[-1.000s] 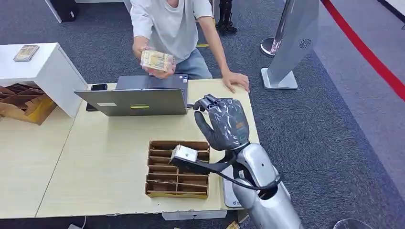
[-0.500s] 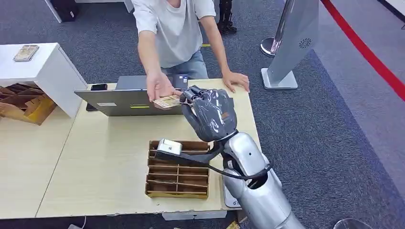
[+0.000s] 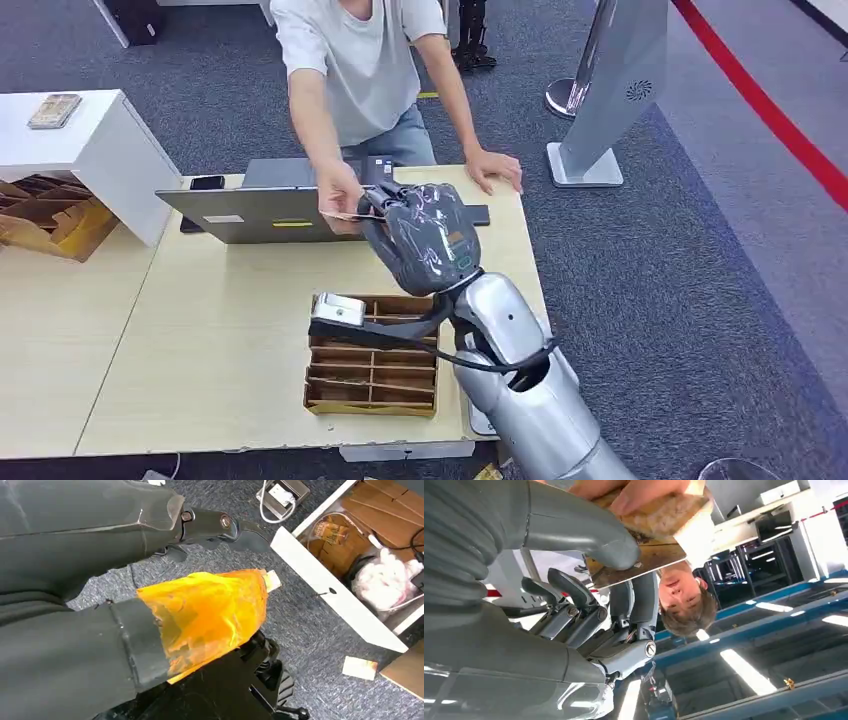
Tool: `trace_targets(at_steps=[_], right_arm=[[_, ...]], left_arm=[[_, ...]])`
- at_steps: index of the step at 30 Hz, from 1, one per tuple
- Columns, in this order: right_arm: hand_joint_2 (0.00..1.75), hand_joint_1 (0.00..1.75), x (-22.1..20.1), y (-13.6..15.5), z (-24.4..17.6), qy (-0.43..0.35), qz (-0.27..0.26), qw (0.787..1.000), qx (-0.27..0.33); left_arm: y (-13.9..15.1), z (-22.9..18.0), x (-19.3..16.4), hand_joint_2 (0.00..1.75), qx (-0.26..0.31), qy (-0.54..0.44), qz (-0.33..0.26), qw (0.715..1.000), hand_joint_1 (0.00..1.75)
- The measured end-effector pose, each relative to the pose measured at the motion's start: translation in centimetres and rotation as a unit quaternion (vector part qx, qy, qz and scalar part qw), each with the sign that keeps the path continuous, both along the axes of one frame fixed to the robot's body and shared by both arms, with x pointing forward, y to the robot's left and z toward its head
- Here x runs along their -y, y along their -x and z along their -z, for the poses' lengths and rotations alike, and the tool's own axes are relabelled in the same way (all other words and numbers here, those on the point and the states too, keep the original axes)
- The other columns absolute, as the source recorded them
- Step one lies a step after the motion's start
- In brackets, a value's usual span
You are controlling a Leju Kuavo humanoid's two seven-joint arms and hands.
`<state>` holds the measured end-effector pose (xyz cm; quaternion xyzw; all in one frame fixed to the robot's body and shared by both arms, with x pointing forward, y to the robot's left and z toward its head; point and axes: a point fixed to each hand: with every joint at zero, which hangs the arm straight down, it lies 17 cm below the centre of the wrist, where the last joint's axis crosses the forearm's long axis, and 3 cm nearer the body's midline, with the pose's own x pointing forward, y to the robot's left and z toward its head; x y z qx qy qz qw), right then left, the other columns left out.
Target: Pass the card to the sensor for recognition and then transmit it.
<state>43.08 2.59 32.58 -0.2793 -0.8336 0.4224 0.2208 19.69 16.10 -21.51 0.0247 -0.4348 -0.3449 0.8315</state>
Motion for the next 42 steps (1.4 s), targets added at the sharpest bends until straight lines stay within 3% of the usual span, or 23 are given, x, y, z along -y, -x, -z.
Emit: trace_targets(at_steps=[6,7,8,24,40,41,42], right_arm=[[1.75,1.75,-0.2,0.2,0.0,-0.004,-0.009,1.0,-0.002],[1.75,0.54,-0.2,0.3,0.0,-0.007,-0.013,1.0,-0.005],[0.0,0.0,-0.3,0.3,0.0,-0.009,-0.018,1.0,-0.008],[0.0,0.0,-2.0,1.5,1.6,-0.023,-0.072,0.996,-0.054],[0.0,0.0,0.0,4.6,0.5,-0.106,-0.103,0.988,-0.051],[0.0,0.0,0.5,5.2,0.8,-0.128,-0.114,0.983,-0.064],[0.0,0.0,2.1,7.1,2.1,-0.208,-0.16,0.957,-0.12]], left_arm=[[0.0,0.0,0.0,0.0,0.0,0.0,-0.002,1.0,0.0],[0.0,0.0,0.0,0.0,0.001,0.0,-0.002,1.0,0.0],[0.0,0.0,0.0,0.0,0.001,0.001,-0.003,1.0,0.0],[0.1,0.3,-1.6,0.0,-0.002,-0.002,-0.003,1.0,0.0],[0.6,0.4,-2.9,0.0,0.007,-0.011,-0.034,0.999,0.0],[0.6,0.3,-3.0,0.0,0.012,-0.014,-0.043,0.999,0.0],[1.4,0.4,-3.1,0.0,0.011,-0.007,-0.056,0.998,0.0]])
